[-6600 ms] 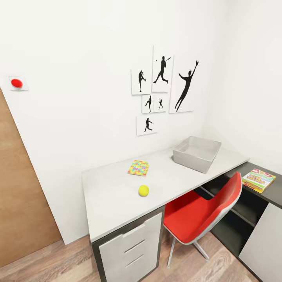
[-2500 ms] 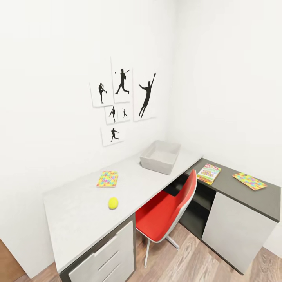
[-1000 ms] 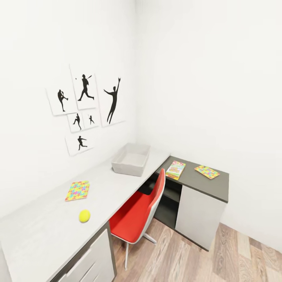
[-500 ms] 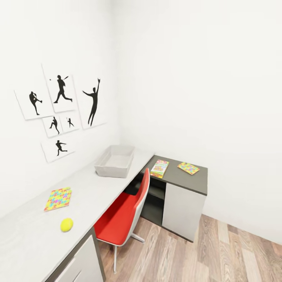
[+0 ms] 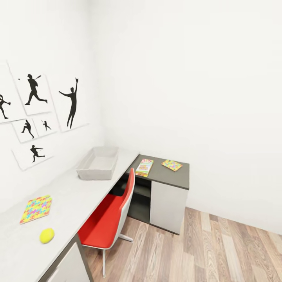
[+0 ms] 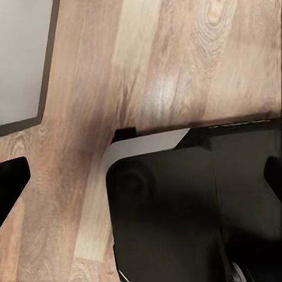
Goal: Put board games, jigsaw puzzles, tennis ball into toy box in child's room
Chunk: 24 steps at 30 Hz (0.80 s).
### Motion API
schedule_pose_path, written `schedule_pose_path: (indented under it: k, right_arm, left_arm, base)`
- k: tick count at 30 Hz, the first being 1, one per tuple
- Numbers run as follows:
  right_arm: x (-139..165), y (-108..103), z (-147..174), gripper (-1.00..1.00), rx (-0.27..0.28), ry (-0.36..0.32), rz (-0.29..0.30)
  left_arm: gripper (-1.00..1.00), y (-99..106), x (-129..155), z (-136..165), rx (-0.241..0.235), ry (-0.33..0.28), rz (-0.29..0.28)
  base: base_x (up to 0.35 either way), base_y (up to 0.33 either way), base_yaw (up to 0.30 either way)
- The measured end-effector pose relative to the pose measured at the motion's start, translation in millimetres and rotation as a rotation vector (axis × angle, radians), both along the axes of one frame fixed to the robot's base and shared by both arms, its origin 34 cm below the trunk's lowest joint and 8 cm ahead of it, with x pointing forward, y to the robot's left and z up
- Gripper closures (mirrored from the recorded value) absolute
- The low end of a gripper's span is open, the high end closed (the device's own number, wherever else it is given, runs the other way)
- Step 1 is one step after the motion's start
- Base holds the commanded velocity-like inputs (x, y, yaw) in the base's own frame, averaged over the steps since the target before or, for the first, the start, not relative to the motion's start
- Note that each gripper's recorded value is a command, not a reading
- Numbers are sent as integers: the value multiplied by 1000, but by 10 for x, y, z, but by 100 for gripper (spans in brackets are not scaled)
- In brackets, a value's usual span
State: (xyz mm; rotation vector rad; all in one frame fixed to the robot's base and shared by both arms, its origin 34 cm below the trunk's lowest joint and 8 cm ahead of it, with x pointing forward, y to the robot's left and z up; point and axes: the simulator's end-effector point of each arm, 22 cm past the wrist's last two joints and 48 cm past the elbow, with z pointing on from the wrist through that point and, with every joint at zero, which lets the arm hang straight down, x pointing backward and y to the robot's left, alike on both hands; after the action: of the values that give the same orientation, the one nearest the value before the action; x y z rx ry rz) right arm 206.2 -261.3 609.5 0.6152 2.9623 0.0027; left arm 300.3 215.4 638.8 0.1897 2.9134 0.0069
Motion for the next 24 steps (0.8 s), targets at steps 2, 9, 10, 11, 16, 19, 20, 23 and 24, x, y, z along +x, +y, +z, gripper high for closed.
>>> schedule_pose_path:
  k: [2, 9, 10, 11, 16, 19, 20, 23, 24]
  right_arm:
    - [69, -160, 24, -100, -16, -8, -31]
    - [188, -516, 104, -100, -47, -30, -155]
    - [189, -524, 112, -100, -48, -31, -162]
    - [192, -536, 119, -100, -49, -34, -172]
    - [210, -572, 144, -100, -61, -52, -188]
    - [280, -629, 162, -100, -83, -88, -190]
    - [291, -635, 165, -100, -86, -94, -190]
    - [310, -619, 168, -100, -91, -107, -190]
    - [316, -609, 168, -100, -91, -111, -189]
  left_arm:
    - [-100, -44, 193, 64, -6, -19, 2]
    - [-100, -203, 506, 207, -29, -71, 4]
    - [-100, -211, 517, 217, -31, -78, 5]
    - [-100, -225, 552, 234, -34, -96, 4]
    - [-100, -212, 552, 232, -39, -145, 7]
    - [-100, -198, 420, 167, -39, -135, 8]
    - [-100, -199, 399, 157, -39, -133, 8]
    - [-100, -206, 355, 136, -40, -133, 4]
    - [-100, -210, 345, 132, -41, -134, 2]
  base:
    - [0, 0, -276]
    - [0, 0, -275]
    - [0, 0, -273]
    - [0, 0, -273]
    - [0, 0, -271]
    - [0, 0, -270]
    - [0, 0, -269]
    - [0, 0, -268]
    - [0, 0, -267]
